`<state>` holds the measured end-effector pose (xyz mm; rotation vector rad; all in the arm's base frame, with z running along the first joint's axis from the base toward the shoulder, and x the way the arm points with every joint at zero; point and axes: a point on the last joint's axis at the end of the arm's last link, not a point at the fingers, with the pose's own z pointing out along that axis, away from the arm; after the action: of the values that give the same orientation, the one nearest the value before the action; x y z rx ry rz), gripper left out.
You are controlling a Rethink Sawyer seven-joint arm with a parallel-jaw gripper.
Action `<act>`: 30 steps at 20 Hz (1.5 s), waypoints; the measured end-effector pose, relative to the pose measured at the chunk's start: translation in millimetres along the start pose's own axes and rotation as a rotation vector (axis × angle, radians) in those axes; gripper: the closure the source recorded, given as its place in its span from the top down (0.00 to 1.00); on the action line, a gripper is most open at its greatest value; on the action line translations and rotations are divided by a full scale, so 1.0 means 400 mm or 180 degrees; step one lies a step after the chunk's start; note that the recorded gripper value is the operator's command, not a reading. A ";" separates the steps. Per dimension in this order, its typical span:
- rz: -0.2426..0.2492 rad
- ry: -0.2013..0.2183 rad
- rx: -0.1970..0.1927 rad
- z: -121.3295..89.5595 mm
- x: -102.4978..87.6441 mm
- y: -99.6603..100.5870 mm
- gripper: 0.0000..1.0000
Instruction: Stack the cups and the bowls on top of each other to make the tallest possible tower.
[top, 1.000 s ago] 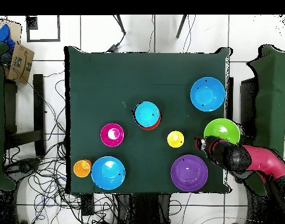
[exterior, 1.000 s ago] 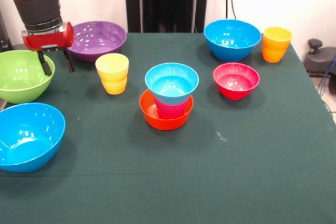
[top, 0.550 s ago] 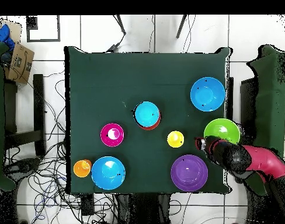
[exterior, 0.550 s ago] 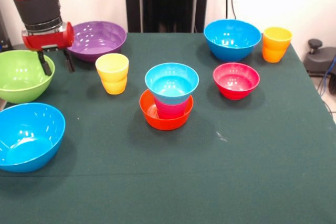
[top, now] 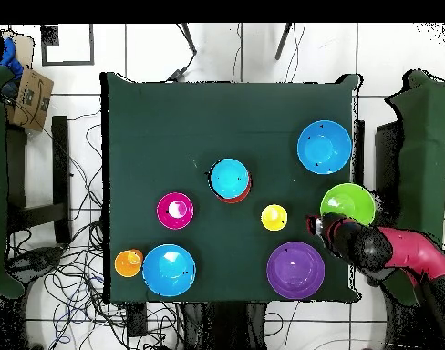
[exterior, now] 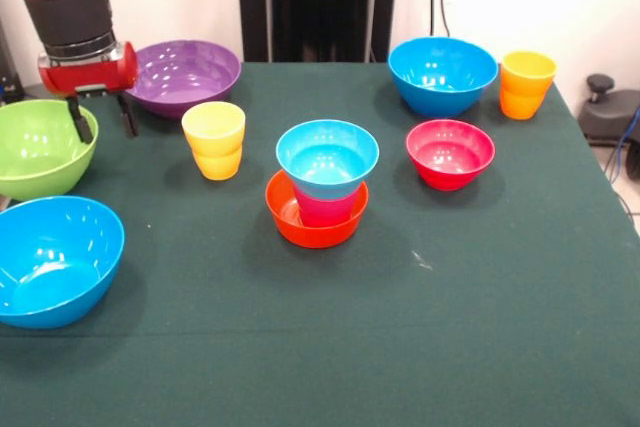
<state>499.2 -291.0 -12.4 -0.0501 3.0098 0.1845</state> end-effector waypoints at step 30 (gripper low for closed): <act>0.0230 -0.0013 -0.0043 0.004 0.062 -0.067 1.00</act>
<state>475.8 -318.0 -20.5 0.0576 3.0084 0.2114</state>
